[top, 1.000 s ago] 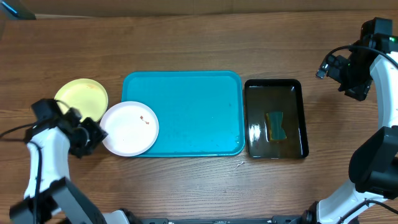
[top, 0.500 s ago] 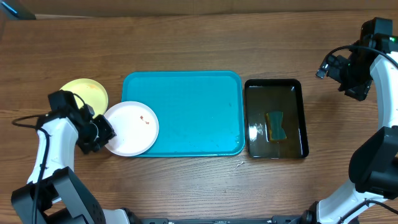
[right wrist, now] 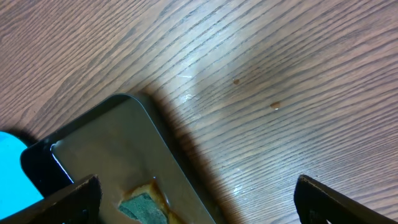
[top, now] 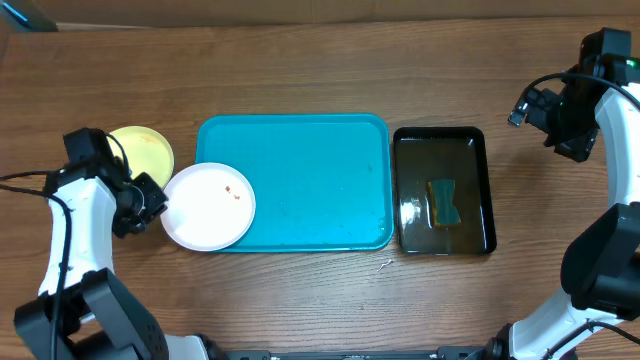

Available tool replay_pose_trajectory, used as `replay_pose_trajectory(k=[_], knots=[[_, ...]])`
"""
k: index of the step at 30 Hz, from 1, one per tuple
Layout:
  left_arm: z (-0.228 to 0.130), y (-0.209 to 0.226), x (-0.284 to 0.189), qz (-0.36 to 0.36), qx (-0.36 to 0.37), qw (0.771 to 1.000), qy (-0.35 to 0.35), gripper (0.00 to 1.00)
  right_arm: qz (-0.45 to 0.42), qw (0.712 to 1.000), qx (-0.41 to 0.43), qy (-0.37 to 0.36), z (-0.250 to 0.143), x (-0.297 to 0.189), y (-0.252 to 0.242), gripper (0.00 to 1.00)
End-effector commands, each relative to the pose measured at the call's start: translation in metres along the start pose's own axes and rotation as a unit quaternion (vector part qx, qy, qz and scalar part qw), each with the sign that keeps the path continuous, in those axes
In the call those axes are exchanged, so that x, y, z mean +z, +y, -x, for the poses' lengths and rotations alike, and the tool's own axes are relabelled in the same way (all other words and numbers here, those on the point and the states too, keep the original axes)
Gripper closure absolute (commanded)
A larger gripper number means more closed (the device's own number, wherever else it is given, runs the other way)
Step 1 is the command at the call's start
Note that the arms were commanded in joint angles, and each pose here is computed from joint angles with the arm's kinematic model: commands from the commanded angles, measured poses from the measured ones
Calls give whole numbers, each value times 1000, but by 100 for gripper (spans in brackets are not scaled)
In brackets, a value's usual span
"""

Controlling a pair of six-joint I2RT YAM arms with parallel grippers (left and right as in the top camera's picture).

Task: Clean dirty plates on tray and stack at the side
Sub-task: 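Move the left gripper to the white plate's left rim and grasp, then slide the white plate right onto the blue tray center with the left gripper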

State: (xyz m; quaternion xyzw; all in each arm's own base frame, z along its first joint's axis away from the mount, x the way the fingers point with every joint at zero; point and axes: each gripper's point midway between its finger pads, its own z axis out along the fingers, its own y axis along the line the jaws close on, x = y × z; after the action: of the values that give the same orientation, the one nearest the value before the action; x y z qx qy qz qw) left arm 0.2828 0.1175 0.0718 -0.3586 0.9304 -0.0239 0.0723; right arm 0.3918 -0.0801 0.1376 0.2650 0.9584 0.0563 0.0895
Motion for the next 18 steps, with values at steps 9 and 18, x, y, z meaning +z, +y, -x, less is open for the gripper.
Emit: replay_pose_trajectory(k=[9,18], knots=[[-21,-16,36,-23,0,997,74,96,0,1000,0,-18,5,-11,0,0],[-61,-97,32,-112,115,981,107,96,0,1000,0,-18,5,-11,0,0]])
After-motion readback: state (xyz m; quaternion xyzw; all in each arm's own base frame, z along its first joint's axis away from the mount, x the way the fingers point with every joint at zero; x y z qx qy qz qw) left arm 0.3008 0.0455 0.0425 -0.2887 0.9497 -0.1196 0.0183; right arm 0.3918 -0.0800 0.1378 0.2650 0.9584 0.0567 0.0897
